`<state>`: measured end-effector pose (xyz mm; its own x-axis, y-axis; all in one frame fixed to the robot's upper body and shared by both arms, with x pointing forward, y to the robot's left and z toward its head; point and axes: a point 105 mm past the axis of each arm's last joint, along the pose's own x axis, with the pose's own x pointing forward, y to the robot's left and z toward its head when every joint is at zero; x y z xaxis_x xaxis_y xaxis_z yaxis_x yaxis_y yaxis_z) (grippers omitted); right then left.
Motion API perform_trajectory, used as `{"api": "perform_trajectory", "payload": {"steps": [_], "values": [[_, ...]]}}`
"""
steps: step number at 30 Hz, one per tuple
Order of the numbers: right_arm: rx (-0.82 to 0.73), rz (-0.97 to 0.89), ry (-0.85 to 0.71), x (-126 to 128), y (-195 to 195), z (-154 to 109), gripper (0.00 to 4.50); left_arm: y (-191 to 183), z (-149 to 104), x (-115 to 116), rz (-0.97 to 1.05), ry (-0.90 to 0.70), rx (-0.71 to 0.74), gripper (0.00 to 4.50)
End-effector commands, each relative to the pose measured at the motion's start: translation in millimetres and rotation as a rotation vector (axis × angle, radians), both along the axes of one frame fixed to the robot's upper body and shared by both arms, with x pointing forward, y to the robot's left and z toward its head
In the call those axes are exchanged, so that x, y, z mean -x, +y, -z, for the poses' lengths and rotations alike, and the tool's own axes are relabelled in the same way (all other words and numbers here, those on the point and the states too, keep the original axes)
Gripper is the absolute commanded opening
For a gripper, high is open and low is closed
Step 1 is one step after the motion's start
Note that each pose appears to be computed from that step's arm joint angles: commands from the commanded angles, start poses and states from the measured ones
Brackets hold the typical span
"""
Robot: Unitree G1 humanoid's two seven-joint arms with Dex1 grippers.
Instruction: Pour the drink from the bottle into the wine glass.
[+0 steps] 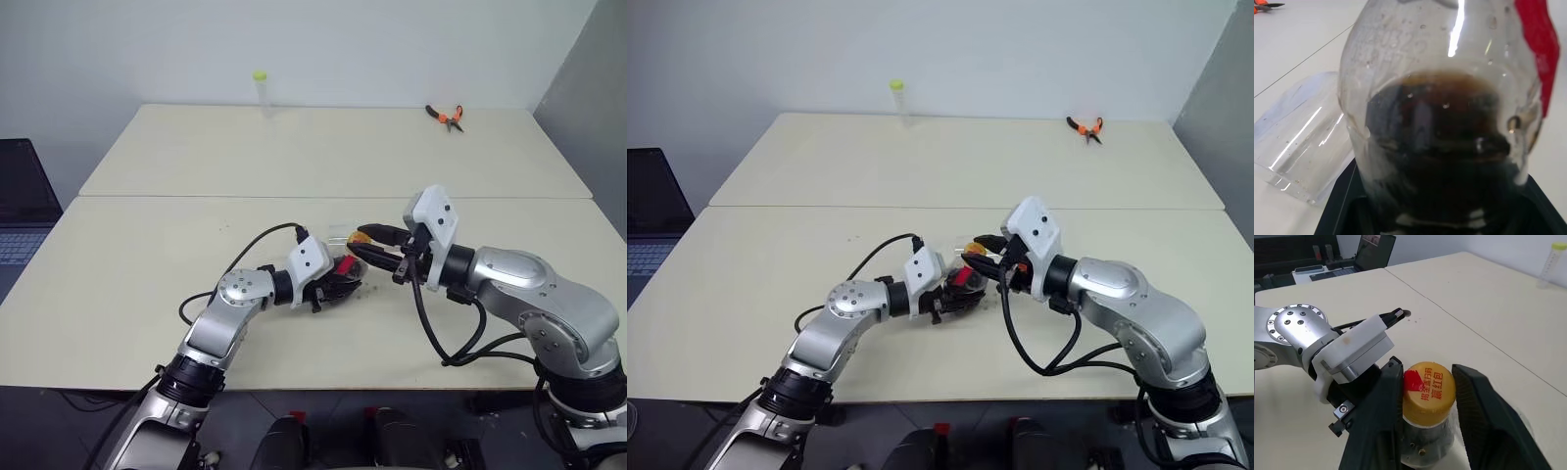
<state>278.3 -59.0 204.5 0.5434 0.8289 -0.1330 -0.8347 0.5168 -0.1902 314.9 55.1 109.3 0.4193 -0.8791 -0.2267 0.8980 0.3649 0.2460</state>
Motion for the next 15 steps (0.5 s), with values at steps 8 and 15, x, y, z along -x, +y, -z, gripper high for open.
{"api": "perform_trajectory", "payload": {"steps": [8, 15], "values": [[0.085, -0.037, -0.049, 0, -2, 4, 1.20, -6, -19, 2, 0.021, -0.069, 0.029, 1.34], [0.277, -0.294, -0.068, -20, -23, 0, 1.20, -11, -22, 9, 0.072, -0.064, 0.035, 1.08]]}}
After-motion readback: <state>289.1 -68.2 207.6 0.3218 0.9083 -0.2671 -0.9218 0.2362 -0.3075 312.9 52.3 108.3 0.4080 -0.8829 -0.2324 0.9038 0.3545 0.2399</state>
